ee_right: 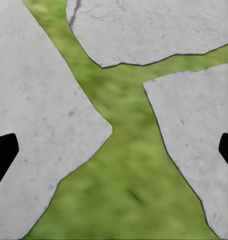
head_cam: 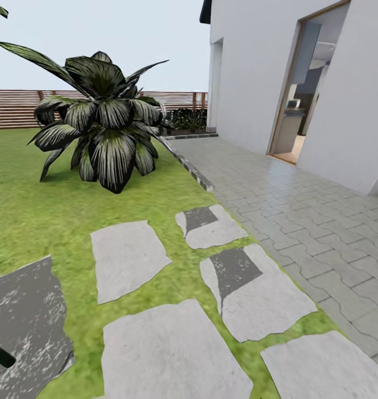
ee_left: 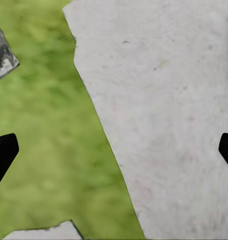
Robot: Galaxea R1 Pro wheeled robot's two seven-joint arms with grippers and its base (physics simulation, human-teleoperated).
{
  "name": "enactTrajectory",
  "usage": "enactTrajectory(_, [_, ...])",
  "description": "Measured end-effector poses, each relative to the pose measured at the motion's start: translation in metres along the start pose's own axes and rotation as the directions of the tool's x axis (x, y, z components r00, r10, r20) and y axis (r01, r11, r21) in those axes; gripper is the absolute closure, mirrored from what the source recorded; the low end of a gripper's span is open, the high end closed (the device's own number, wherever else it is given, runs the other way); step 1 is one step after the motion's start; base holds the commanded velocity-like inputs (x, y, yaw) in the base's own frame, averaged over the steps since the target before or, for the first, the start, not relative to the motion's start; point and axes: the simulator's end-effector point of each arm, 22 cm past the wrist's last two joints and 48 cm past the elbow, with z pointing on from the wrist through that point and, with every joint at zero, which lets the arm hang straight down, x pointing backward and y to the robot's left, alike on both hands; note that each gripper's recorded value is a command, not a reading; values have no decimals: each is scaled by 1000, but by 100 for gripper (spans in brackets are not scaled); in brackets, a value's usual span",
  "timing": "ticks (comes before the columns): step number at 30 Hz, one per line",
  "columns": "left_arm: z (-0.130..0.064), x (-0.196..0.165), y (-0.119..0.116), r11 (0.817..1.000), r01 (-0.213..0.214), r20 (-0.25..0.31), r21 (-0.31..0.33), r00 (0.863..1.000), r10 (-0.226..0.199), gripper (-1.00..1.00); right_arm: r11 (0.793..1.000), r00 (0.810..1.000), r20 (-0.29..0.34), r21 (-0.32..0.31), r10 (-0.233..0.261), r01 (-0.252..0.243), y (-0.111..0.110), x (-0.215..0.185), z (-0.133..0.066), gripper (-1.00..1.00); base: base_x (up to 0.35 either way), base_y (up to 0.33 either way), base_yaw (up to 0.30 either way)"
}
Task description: In the garden, pick up the pesticide atomizer on the floor and spray pesticide onto both trees until each tree trunk is fully covered.
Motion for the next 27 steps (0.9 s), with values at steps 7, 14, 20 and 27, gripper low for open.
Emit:
enactTrajectory(7, [0, 0, 0, 1000, 0, 0, 0, 1000, 0, -100, 1000, 1000, 0, 0, 0, 0, 0, 0, 0, -100, 253, -179, 89])
enactTrajectory(14, [0, 0, 0, 1000, 1, -1, -1, 1000, -1, -100, 1000, 1000, 0, 0, 0, 0, 0, 0, 0, -100, 237, -195, 167])
enactTrajectory(20, [0, 0, 1, 1000, 1, -2, -2, 1000, -1, -100, 1000, 1000, 0, 0, 0, 0, 0, 0, 0, -100, 235, -198, 193])
enactTrajectory(27, [0, 0, 1, 1000, 1, -2, -2, 1000, -1, -100, 1000, 1000, 0, 0, 0, 0, 0, 0, 0, -100, 234, -200, 229])
